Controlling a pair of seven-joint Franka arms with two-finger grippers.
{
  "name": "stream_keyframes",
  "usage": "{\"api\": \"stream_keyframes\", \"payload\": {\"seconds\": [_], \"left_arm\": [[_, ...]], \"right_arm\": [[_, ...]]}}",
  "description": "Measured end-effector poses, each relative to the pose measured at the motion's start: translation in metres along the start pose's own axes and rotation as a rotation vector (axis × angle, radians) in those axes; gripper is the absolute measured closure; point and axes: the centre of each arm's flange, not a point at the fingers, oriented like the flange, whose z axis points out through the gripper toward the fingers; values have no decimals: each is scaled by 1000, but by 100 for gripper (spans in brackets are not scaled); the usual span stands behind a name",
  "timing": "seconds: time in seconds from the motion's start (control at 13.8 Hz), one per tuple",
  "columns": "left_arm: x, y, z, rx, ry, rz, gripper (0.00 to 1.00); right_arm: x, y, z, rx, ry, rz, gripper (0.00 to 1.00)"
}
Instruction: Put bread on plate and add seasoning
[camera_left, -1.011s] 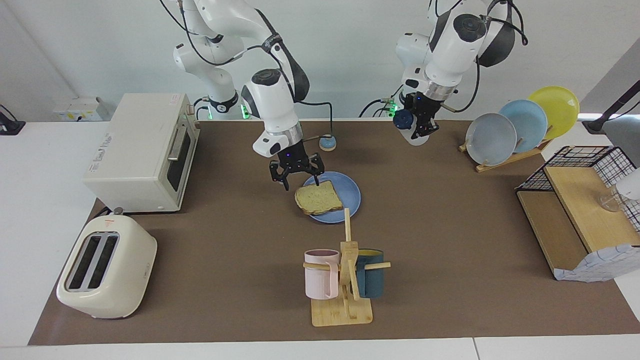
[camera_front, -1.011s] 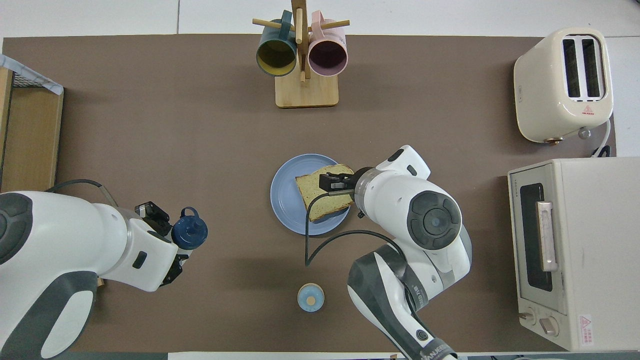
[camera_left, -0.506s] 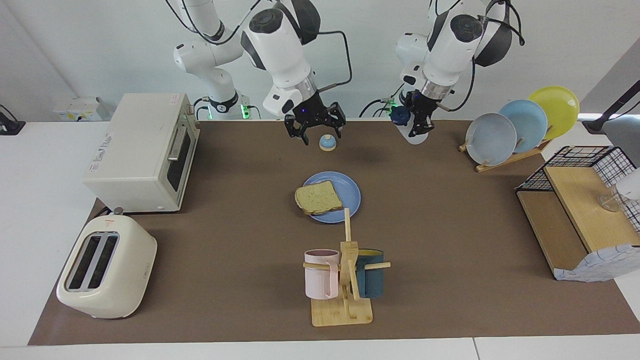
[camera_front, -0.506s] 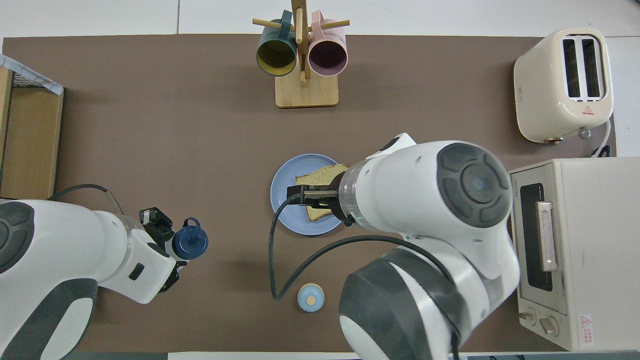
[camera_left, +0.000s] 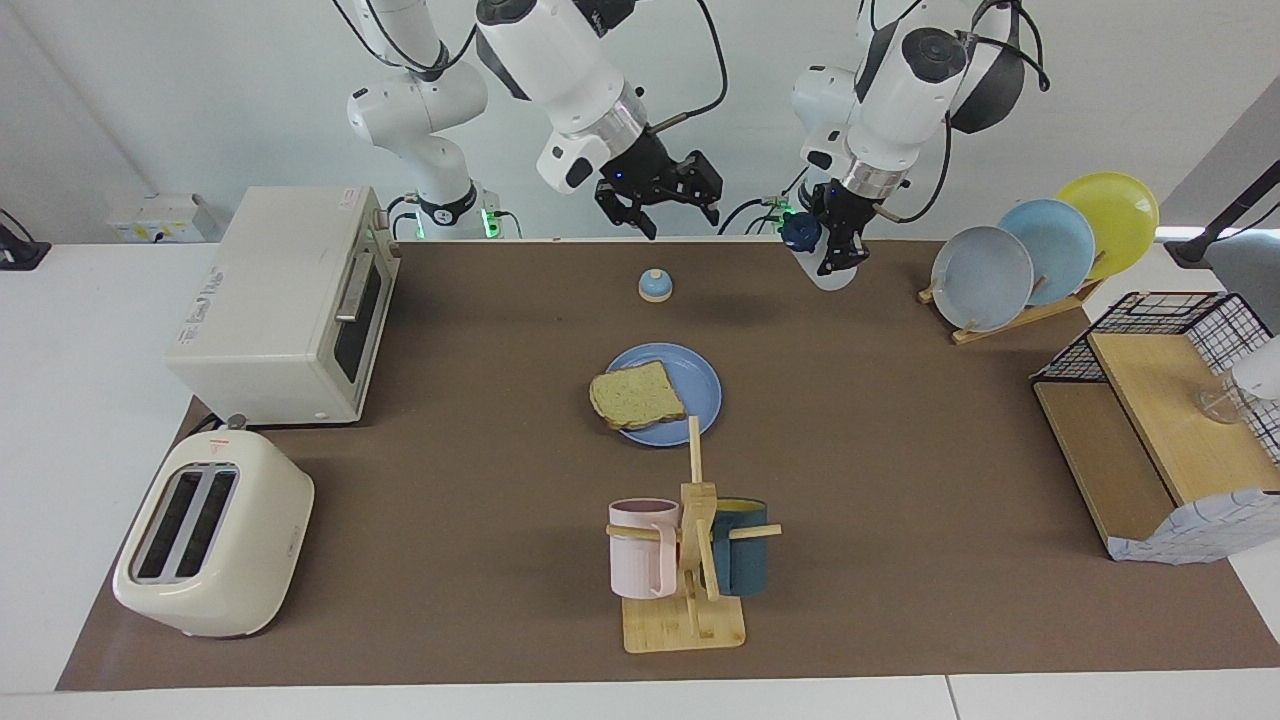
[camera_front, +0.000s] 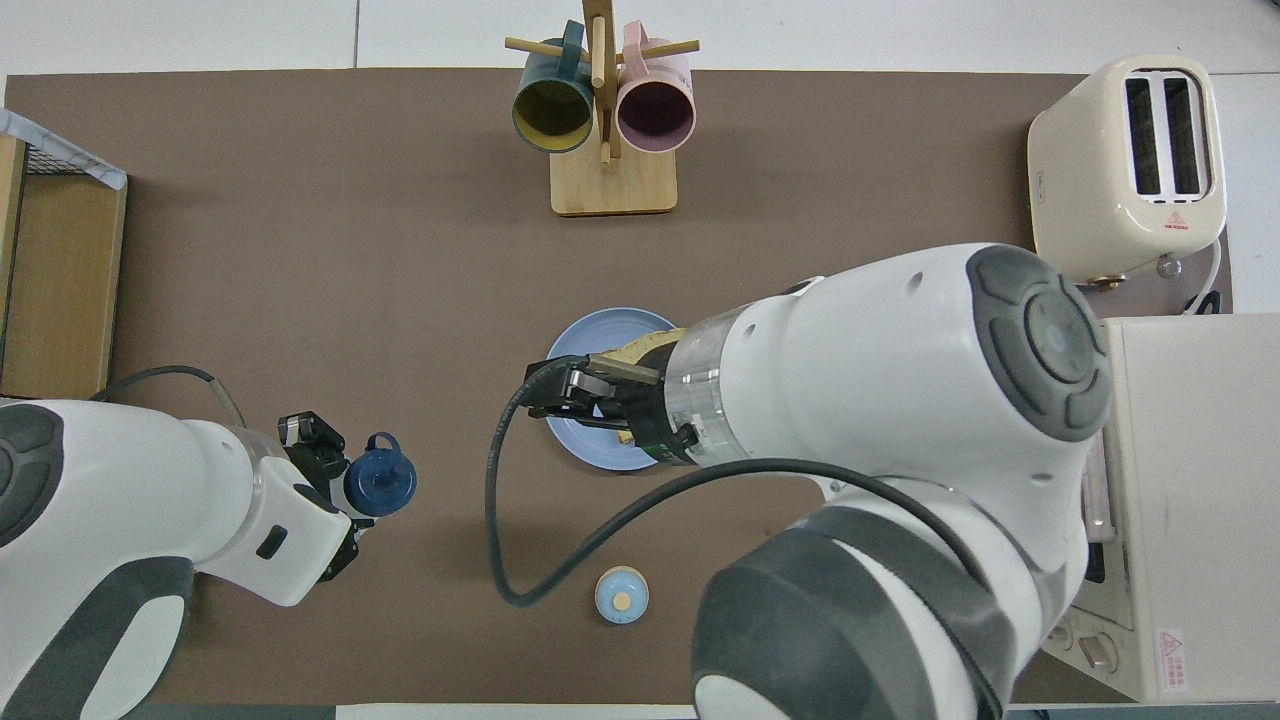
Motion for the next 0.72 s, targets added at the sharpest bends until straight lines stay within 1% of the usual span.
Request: {"api": "stream_keyframes", "payload": {"seconds": [0.07,0.22,0.36,0.51,0.58,0.65,0.72], "left_arm": [[1,-1,-1,6,4,0,55],[1,-1,-2,15,9,0,55],[2,-2,-2,23,15,0,55],[2,-3,-3,26,16,0,55],[2,-3,-3,26,17,0,55],[2,-3,-3,27,17,0,55],[2,-3,-3,27,17,0,55]], "right_arm": [[-12,-11,11,10,1,2,11],[-28,-32,26,-16,17,-7,11],[-32,-53,34,-53,38,-10,11],[-31,-66,38,-80,19,5,12],[-29,-69,39,-90,11,26,23],[-26,-70,42,-96,9,49,27],[-24,-72,44,-95,9,61,27]]}}
